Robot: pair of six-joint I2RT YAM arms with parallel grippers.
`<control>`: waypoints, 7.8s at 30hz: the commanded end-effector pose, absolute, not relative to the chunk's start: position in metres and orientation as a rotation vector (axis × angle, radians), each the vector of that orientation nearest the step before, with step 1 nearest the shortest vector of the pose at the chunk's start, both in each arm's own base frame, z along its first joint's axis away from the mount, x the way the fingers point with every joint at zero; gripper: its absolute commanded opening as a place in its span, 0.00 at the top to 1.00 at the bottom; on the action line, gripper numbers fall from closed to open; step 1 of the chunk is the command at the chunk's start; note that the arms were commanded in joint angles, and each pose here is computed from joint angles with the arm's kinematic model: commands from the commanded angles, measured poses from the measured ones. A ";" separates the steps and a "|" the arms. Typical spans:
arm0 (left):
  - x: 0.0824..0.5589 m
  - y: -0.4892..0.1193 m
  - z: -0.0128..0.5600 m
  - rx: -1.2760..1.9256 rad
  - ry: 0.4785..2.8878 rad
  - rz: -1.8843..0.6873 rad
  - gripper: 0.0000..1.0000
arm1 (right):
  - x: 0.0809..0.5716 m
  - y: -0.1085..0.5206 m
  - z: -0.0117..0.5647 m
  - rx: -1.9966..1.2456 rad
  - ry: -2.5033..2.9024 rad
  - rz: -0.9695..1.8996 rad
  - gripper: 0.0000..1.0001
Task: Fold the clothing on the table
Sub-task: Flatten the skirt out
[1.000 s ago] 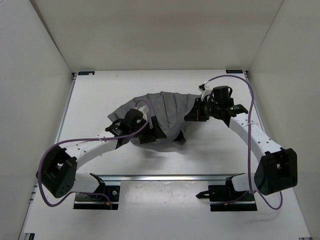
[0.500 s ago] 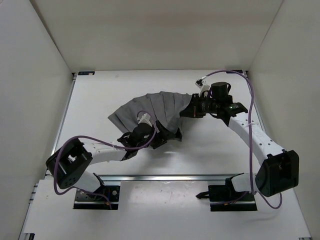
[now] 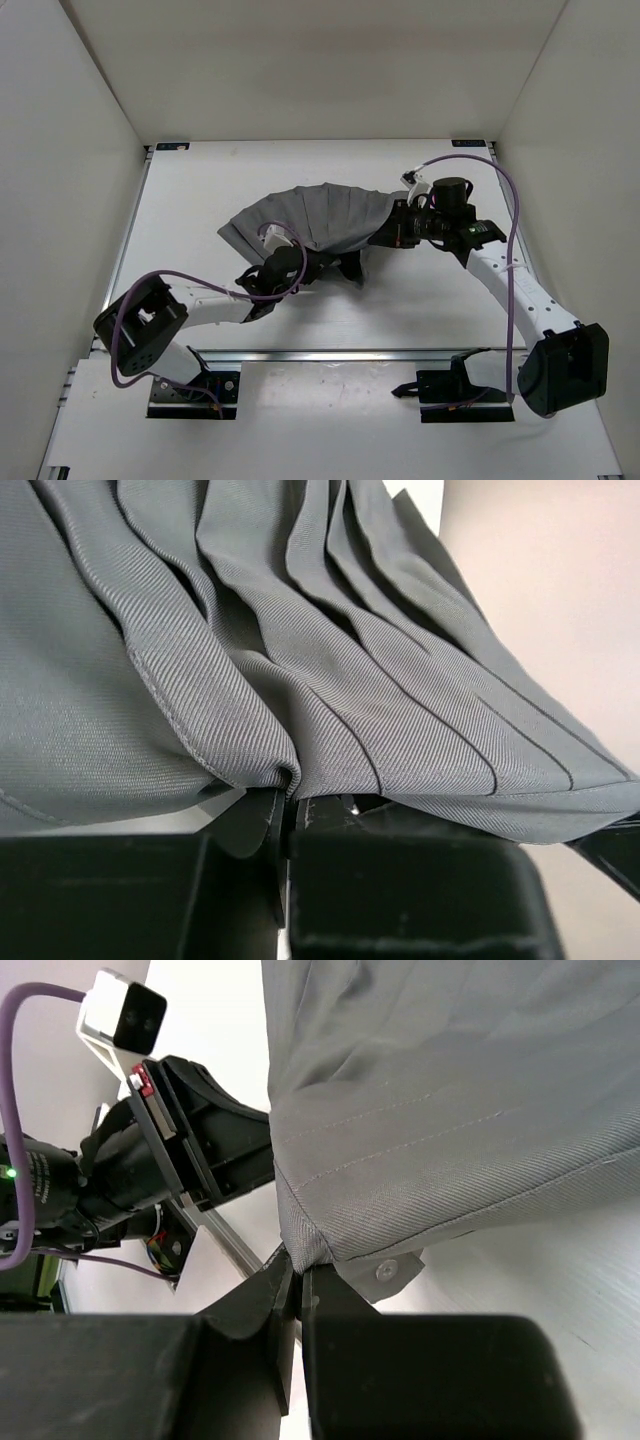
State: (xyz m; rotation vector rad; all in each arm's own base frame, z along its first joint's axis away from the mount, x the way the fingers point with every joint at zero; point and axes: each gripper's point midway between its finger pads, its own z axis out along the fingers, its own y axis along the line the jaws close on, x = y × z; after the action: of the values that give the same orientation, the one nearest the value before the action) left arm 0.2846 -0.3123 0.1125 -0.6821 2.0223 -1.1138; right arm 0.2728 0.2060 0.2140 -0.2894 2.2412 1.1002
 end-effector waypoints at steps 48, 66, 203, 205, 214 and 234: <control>0.188 -0.142 0.097 0.167 2.826 -0.603 0.19 | 0.241 0.199 0.121 -0.332 2.488 0.872 0.34; 0.171 -0.144 0.063 -0.530 2.440 -0.828 0.23 | 0.224 0.222 0.054 -0.294 2.623 0.984 0.35; 0.146 -0.157 0.051 -0.011 2.888 -0.814 0.97 | 0.182 0.165 0.094 0.007 2.518 1.004 1.00; 0.148 -0.155 0.052 -0.037 2.883 -0.809 0.97 | 0.177 0.168 0.088 -0.001 2.547 1.009 0.92; 0.139 -0.143 0.051 -0.156 2.854 -0.774 0.34 | 0.178 0.171 0.086 -0.024 2.543 1.020 0.16; 0.120 -0.153 0.033 -0.490 2.615 -0.929 0.16 | 0.188 0.160 0.041 -0.066 2.668 0.792 0.18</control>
State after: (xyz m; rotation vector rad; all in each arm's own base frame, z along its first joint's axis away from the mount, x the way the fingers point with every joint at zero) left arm 0.1122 -0.1523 0.0335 -0.4527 2.6459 -0.9379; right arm 0.1717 0.1609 0.0388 -0.0011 2.7268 0.8591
